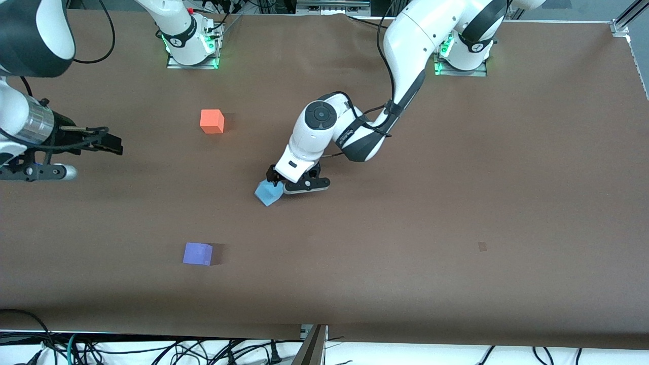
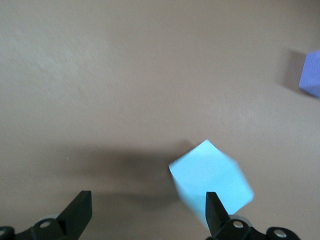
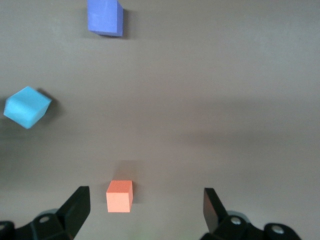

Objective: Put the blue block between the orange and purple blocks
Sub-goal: 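Carry the blue cube toward the middle and release it, then reach the right gripper to the blue cube while the left gripper withdraws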

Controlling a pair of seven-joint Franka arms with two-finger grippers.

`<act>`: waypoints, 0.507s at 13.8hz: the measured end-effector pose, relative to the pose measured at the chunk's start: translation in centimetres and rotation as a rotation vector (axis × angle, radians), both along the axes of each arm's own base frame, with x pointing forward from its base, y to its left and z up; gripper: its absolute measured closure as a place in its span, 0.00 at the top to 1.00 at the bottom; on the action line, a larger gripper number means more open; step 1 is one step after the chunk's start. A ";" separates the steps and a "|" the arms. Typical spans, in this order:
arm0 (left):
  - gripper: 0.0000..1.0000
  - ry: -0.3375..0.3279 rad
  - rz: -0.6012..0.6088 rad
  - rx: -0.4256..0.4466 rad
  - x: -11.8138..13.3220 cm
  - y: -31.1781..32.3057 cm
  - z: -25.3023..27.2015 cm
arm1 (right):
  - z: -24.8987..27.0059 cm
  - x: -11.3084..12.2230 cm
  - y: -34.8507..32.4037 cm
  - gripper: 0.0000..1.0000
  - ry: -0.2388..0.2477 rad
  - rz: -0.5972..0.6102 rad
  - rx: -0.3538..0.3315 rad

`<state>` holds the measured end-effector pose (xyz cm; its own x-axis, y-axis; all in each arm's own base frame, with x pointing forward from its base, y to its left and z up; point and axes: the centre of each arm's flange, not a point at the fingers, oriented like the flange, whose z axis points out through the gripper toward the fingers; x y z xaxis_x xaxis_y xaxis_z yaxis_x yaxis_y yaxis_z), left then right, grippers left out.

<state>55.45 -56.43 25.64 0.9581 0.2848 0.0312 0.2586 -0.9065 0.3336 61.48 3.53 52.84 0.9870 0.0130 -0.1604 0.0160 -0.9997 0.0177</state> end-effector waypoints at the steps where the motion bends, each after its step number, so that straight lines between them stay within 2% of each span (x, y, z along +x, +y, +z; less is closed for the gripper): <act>1: 1.00 0.003 0.013 0.007 0.8 0.9 0.6 | -1.0 0.4 0.1 1.00 0.006 0.001 0.001; 4: 1.00 0.062 0.087 0.078 5.1 7.1 4.5 | -5.7 2.5 1.8 1.00 0.013 0.012 0.010; 5: 1.00 0.089 0.118 0.107 7.2 10.7 6.1 | -7.3 3.0 3.0 1.00 0.017 -0.005 0.006; 7: 1.00 0.144 0.096 0.153 10.9 18.9 8.5 | -9.6 3.6 6.7 1.00 0.012 -0.057 -0.007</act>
<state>66.38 -37.50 34.19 0.9245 0.3773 -0.0538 0.3811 -0.9126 0.1482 65.05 10.19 43.20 0.9840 -0.0446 -0.1724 -0.0409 -0.9988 0.0251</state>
